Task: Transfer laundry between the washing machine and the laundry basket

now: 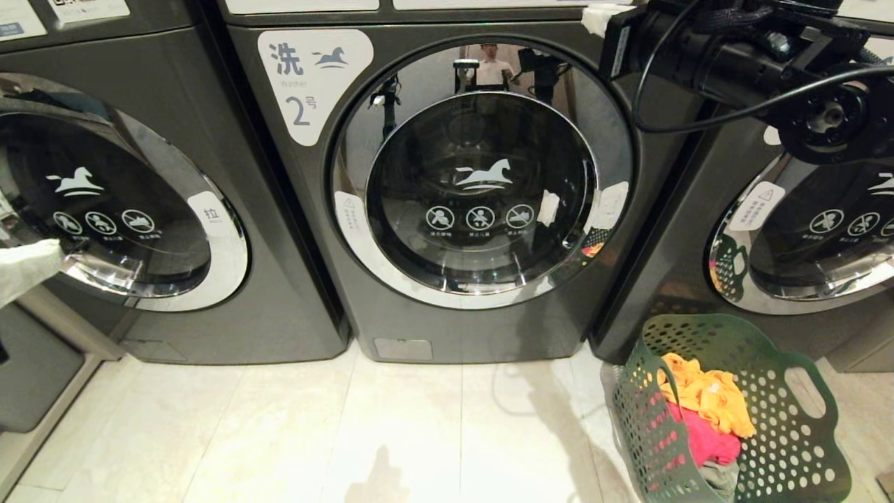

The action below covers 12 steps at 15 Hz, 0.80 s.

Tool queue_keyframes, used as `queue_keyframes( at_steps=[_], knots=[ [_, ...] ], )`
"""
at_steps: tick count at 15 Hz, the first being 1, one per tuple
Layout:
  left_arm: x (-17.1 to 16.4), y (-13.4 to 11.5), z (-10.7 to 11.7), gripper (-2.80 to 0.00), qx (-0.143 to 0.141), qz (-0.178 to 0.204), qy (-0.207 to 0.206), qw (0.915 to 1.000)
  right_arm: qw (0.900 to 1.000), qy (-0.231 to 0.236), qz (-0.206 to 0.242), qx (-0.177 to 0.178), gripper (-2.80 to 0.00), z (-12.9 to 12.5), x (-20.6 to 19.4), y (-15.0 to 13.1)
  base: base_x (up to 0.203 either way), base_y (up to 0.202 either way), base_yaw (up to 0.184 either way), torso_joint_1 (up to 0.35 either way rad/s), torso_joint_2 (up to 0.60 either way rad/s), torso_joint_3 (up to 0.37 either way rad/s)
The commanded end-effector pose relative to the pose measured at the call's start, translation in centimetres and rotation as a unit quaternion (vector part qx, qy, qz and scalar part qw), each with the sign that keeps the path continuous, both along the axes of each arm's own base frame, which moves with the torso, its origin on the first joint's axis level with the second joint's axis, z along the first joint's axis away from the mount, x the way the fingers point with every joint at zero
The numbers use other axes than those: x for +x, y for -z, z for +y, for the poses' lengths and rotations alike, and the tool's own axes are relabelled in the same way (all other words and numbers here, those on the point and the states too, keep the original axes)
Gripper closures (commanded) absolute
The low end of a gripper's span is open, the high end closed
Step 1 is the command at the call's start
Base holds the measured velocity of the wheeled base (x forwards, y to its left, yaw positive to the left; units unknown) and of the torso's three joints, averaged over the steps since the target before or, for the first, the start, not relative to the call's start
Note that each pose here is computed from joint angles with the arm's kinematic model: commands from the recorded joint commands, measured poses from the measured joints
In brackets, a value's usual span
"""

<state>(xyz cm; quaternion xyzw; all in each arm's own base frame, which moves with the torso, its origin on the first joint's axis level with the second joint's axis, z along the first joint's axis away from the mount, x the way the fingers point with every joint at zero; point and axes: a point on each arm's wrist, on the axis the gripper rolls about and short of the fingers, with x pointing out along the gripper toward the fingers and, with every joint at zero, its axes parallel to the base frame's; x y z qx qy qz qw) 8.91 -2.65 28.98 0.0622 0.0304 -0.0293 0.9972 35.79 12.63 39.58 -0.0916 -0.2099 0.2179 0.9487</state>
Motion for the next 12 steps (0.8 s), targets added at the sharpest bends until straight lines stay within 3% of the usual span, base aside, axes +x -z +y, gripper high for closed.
queue_keyframes(
  at_steps=[1, 3, 5, 12],
  knots=[
    [-0.05, 0.0, 0.02, 0.0, 0.0, -0.001, 0.001, 1.0, 1.0, 0.008, -0.006, -0.003, 0.0, -0.47, -0.15, -0.28, 0.0, 0.0, 0.0, 0.0, 0.0, 0.0],
    [0.04, 0.05, -0.03, 0.0, 0.001, 0.001, 0.003, 1.0, 0.999, 0.019, -0.017, -0.025, 0.0, -0.44, -0.04, -0.18, 0.0, 0.0, 0.0, 0.0, 0.0, 0.0],
    [0.05, 0.07, -0.03, 0.0, 0.023, 0.0, 0.005, 0.9997, 0.998, 0.026, -0.03, -0.048, 0.0, -0.44, -0.08, -0.22, 0.0, 0.0, 0.0, 0.0, 0.0, 0.0],
    [0.07, 0.01, -0.04, 0.0, 0.028, -0.001, 0.006, 0.9996, 0.998, 0.029, -0.034, -0.051, 0.0, -0.53, -0.32, -0.45, 0.0, 0.0, 0.0, 0.0, 0.0, 0.0]
  ],
)
